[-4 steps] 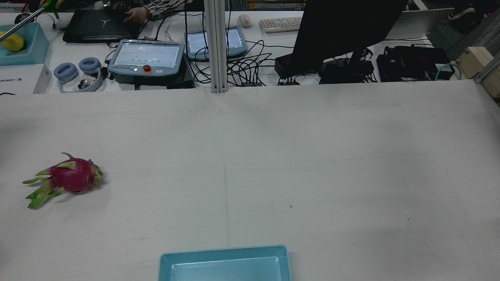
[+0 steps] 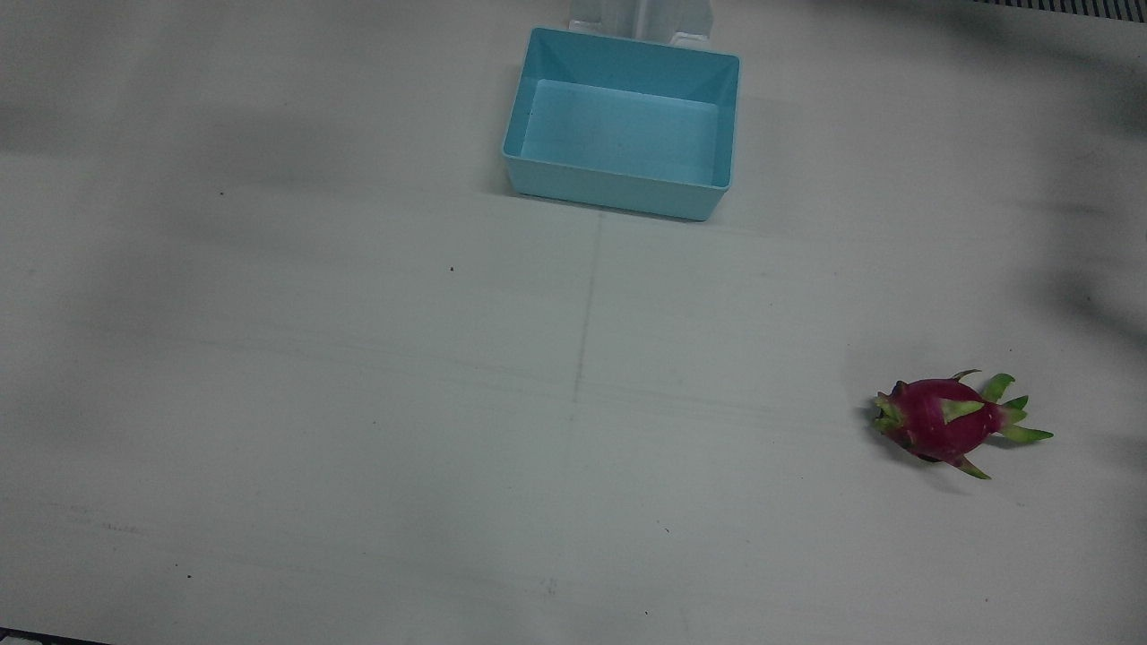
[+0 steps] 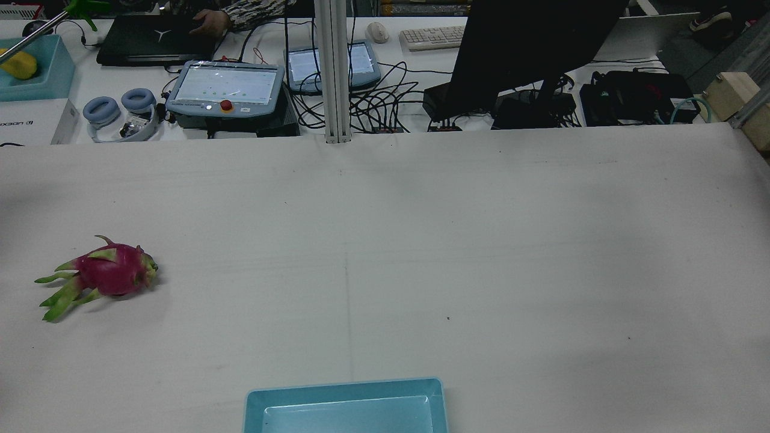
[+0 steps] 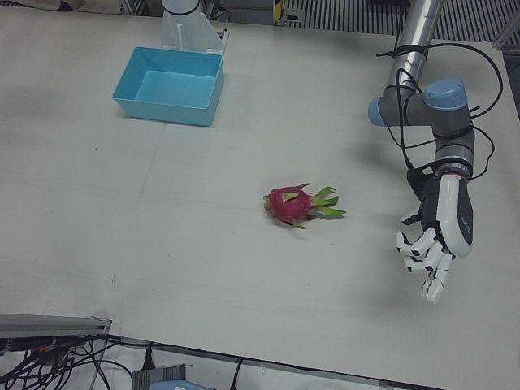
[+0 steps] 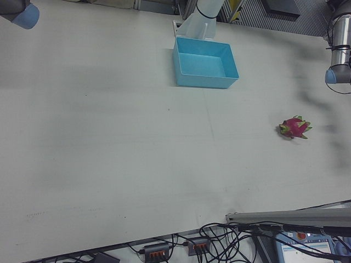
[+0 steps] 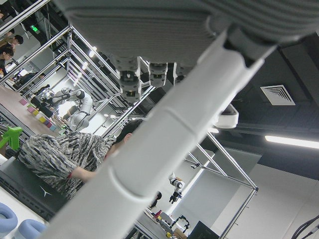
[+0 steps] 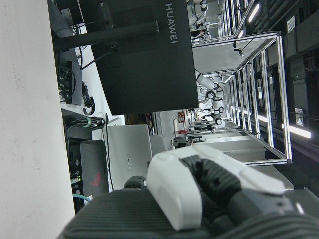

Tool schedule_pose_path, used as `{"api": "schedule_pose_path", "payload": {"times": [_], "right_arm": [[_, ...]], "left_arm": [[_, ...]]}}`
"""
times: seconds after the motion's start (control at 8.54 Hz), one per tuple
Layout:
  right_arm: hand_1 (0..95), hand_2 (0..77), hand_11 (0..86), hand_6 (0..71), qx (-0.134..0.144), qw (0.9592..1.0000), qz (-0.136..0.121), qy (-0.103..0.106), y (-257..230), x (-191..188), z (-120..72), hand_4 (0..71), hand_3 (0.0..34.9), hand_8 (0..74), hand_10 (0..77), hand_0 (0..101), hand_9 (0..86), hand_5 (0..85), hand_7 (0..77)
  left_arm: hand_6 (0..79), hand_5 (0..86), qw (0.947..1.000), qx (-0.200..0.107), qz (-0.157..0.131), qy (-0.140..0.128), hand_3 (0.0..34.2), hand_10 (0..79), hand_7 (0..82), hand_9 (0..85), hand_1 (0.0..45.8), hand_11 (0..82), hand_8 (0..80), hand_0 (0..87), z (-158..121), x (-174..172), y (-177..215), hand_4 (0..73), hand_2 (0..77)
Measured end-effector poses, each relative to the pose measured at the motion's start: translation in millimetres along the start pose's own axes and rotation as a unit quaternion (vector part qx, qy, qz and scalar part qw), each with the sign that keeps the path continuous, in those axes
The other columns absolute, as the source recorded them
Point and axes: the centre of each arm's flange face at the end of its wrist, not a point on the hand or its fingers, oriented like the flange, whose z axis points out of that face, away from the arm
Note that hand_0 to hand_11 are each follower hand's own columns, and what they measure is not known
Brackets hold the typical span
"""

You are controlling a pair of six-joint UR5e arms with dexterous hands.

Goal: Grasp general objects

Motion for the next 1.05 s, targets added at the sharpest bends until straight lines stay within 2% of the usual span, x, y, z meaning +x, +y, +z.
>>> {"api": "schedule_pose_path", "payload": {"times": [0.23,0.35,0.47,0.59,0.7,0.82,0.94,1.05], "right_arm": [[94.9,77.4,0.5,0.0,0.0,1.0,0.0,0.0,0,0,0.0,0.0,0.0,0.0,0.0,0,0.5,0.0,0.0],[94.9,77.4,0.5,0.0,0.0,1.0,0.0,0.0,0,0,0.0,0.0,0.0,0.0,0.0,0,0.5,0.0,0.0],[94.9,77.4,0.5,0.0,0.0,1.0,0.0,0.0,0,0,0.0,0.0,0.0,0.0,0.0,0,0.5,0.0,0.0],[94.9,77.4,0.5,0.0,0.0,1.0,0.0,0.0,0,0,0.0,0.0,0.0,0.0,0.0,0,0.5,0.0,0.0],[94.9,77.4,0.5,0.0,0.0,1.0,0.0,0.0,0,0,0.0,0.0,0.0,0.0,0.0,0,0.5,0.0,0.0],[94.9,77.4,0.5,0.0,0.0,1.0,0.0,0.0,0,0,0.0,0.0,0.0,0.0,0.0,0,0.5,0.0,0.0],[94.9,77.4,0.5,0.0,0.0,1.0,0.0,0.0,0,0,0.0,0.0,0.0,0.0,0.0,0,0.5,0.0,0.0],[94.9,77.4,0.5,0.0,0.0,1.0,0.0,0.0,0,0,0.0,0.0,0.0,0.0,0.0,0,0.5,0.0,0.0]], "left_arm": [[20.7,70.4,1.0,-0.002,-0.003,0.001,0.2,26.2,69.8,13.1,0.0,1.1,3.3,80.2,1,2,2,24.0,0.0],[16.4,70.4,1.0,-0.003,-0.004,0.001,0.2,26.2,66.5,13.1,0.0,1.1,2.7,80.1,3,3,4,25.6,0.0],[16.4,70.4,1.0,-0.003,-0.004,-0.003,0.2,26.2,66.5,13.1,0.0,1.1,2.7,80.1,5,6,7,25.6,0.0],[8.7,70.4,0.9999,-0.001,0.0,-0.01,0.2,26.2,50.7,9.3,0.0,1.1,1.6,80.1,7,17,16,25.6,0.0],[8.7,70.4,0.9997,-0.005,0.011,-0.022,0.2,26.2,50.7,9.3,0.0,1.1,1.6,80.1,2,31,27,25.6,0.0],[3.3,70.4,0.9988,-0.014,0.029,-0.038,0.2,26.2,43.6,7.6,0.0,1.1,1.6,66.9,-7,48,39,25.6,0.0],[0.0,55.6,0.9973,-0.024,0.047,-0.052,0.4,26.2,38.2,7.1,0.0,1.1,1.6,34.8,-14,63,50,21.3,0.5],[0.0,51.3,0.9951,-0.035,0.065,-0.066,0.3,26.2,37.6,7.1,0.0,1.1,1.6,39.3,-18,77,62,20.2,0.0]]}}
